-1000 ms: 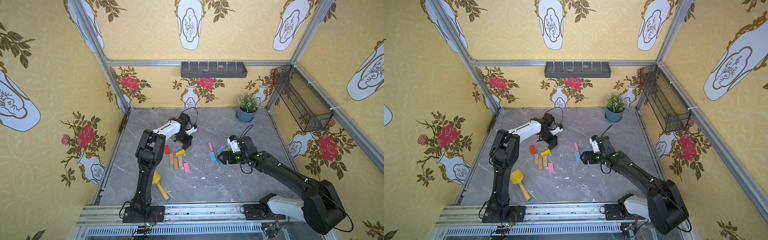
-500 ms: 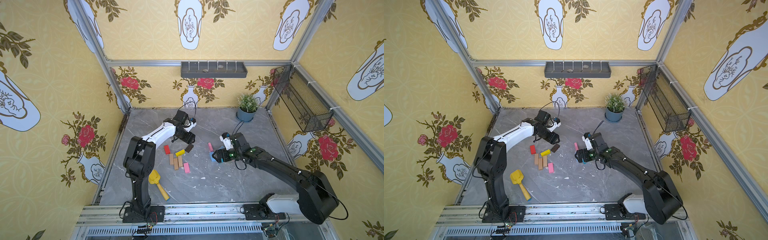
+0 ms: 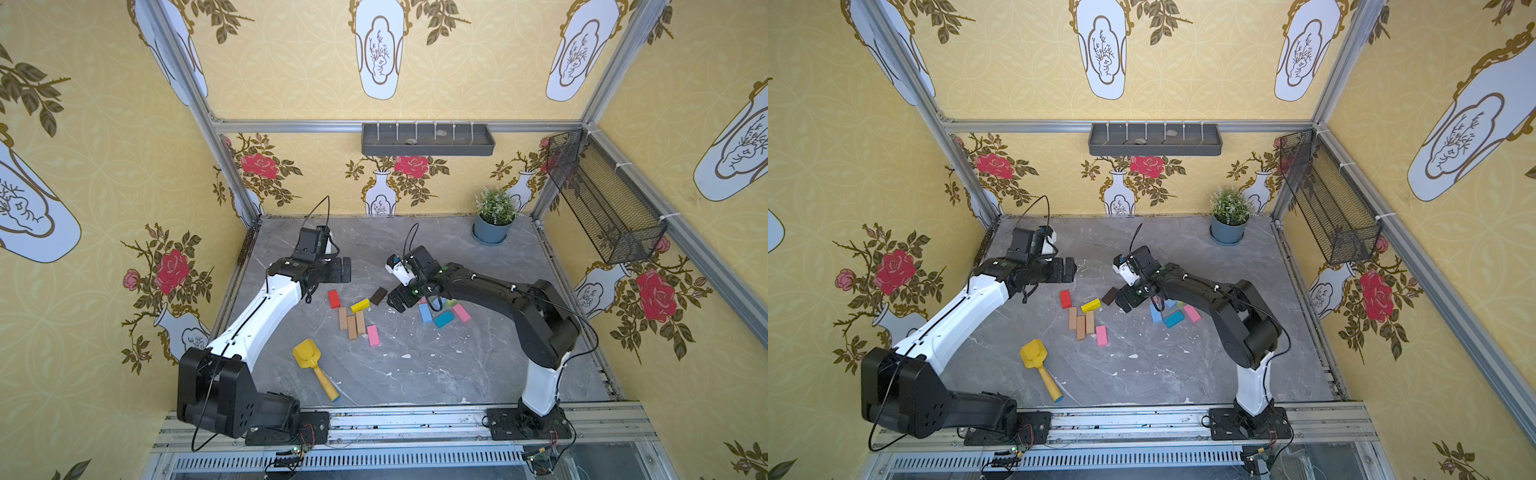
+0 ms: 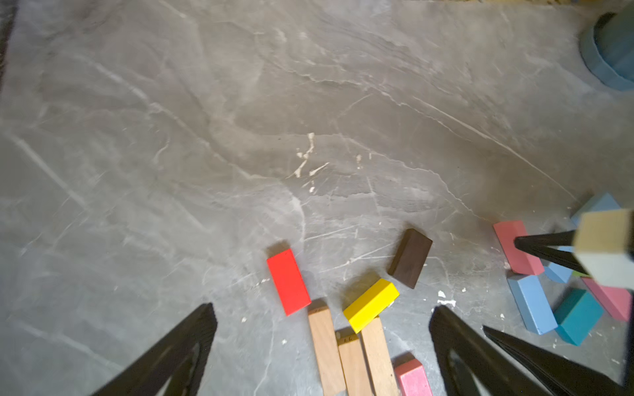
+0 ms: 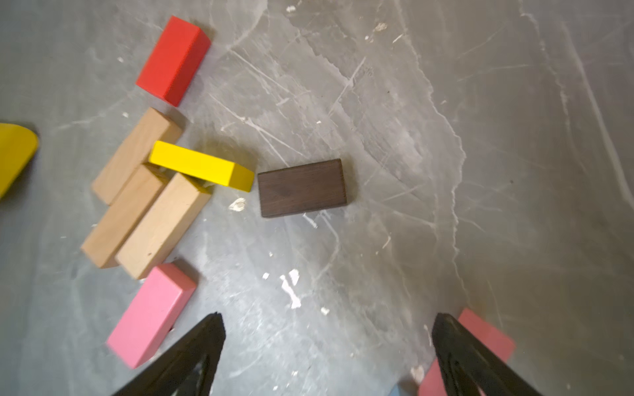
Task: Assemble the number 8 with building blocks
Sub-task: Move the building block to the center of the board.
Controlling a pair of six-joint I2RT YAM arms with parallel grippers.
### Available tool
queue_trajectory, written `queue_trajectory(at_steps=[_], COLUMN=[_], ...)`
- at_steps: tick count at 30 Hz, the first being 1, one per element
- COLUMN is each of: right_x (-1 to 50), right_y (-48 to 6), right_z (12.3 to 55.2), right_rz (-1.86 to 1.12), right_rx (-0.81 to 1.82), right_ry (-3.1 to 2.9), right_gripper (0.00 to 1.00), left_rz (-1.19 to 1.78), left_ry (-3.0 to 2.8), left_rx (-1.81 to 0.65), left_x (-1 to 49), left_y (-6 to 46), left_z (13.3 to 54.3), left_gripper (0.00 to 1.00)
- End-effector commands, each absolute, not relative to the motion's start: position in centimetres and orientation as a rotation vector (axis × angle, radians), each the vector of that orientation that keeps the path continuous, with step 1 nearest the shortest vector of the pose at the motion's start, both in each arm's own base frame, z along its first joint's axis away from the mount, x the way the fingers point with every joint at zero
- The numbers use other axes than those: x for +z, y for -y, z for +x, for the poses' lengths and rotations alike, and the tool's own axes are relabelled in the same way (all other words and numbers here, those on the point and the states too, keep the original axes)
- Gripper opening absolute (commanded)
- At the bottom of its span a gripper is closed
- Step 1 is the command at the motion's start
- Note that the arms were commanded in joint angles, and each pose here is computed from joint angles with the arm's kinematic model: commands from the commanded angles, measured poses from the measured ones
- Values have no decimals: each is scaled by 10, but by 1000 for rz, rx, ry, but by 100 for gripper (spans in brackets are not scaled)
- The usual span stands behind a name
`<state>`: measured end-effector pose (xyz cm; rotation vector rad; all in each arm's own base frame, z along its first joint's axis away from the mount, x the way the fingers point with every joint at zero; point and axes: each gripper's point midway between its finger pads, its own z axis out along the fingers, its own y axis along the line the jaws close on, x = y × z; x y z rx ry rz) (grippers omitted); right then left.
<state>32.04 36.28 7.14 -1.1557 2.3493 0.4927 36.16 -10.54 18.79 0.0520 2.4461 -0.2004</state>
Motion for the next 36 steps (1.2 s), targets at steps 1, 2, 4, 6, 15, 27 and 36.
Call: queue_trajectory(at_steps=[1,2,4,6,15,27,36], right_x=[58,53,46,39,25,13,18], right_y=[-371,-375,-382,-387,-410,-416,-415], right_z=[327,330,336,341,343,332,316], right_rz=[-1278,-1294,-1316,-1331,-1379,-1340,-1324], right_rx=[464,462,456,458,550,558,577], right_ry=[-2334,-2335,-2336,-2337,-2330,-2418,-2429], right_gripper=[98,98,98,98,98,100,95], left_rz=[-61,-62,-62,-69,-24,-4,13], left_ry=[-2451,-2445,-2423,-2397,-2343,-2335,-2339], left_rx=[-157,-154,-156,-165,-188,-187,-203], left_x=[191,195,202,208,214,213,213], left_y=[88,86,83,81,81,80,83], left_z=[345,341,334,329,315,311,310], left_gripper=[100,100,100,100,100,100,100])
